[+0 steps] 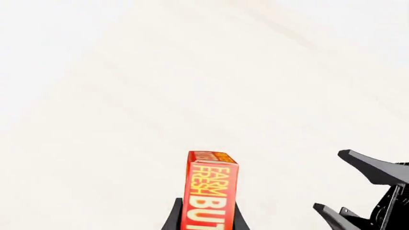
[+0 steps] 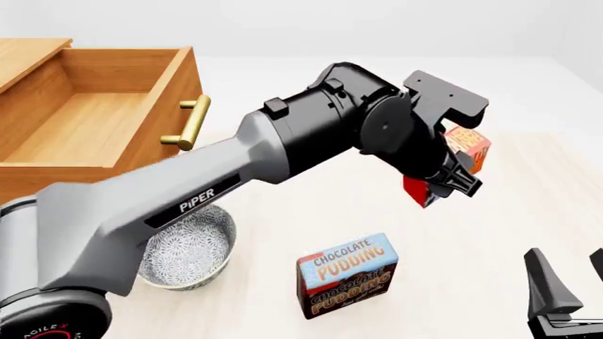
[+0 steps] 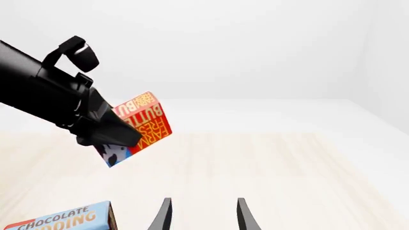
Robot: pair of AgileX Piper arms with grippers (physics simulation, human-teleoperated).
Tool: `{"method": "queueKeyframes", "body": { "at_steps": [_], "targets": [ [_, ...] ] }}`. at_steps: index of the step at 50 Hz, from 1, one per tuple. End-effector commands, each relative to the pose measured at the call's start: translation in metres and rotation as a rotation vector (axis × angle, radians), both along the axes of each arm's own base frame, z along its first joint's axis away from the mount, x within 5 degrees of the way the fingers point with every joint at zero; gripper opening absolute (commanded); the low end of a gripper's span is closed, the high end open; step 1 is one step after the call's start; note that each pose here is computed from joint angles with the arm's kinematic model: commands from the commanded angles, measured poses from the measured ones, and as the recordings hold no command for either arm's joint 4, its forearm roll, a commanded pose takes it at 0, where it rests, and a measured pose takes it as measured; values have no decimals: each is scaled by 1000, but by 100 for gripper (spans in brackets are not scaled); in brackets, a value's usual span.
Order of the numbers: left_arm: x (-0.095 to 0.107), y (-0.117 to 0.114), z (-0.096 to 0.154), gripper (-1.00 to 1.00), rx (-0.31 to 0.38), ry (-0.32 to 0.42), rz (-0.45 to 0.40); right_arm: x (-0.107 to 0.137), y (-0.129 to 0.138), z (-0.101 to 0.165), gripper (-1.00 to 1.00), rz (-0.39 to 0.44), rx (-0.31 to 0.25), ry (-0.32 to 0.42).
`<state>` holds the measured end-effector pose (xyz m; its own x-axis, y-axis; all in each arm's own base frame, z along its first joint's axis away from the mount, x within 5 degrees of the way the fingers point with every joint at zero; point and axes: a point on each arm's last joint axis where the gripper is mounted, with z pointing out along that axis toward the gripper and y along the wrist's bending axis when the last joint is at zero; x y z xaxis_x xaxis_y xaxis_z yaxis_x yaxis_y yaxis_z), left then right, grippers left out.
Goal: Put the butter at the back in the top drawer of the cabinet and close it.
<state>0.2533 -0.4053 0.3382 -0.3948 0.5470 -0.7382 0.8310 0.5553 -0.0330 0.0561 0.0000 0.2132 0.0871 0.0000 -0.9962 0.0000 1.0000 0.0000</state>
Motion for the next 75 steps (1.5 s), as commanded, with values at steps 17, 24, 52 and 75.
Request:
{"method": "queueKeyframes", "body": {
  "at_steps": [17, 24, 52, 75],
  "targets": [
    [-11, 83, 69, -100, -40, -55, 65, 0, 0, 0, 100, 0, 0, 0],
    [-7, 110, 81, -100, -39, -76, 104, 0, 0, 0, 100, 0, 0, 0],
    [0, 204, 114, -100, -42, -148, 275, 0, 0, 0, 100, 0, 0, 0],
    [-17, 289, 152, -100, -29, -196, 469, 0, 0, 0, 100, 0, 0, 0]
  ]
}}
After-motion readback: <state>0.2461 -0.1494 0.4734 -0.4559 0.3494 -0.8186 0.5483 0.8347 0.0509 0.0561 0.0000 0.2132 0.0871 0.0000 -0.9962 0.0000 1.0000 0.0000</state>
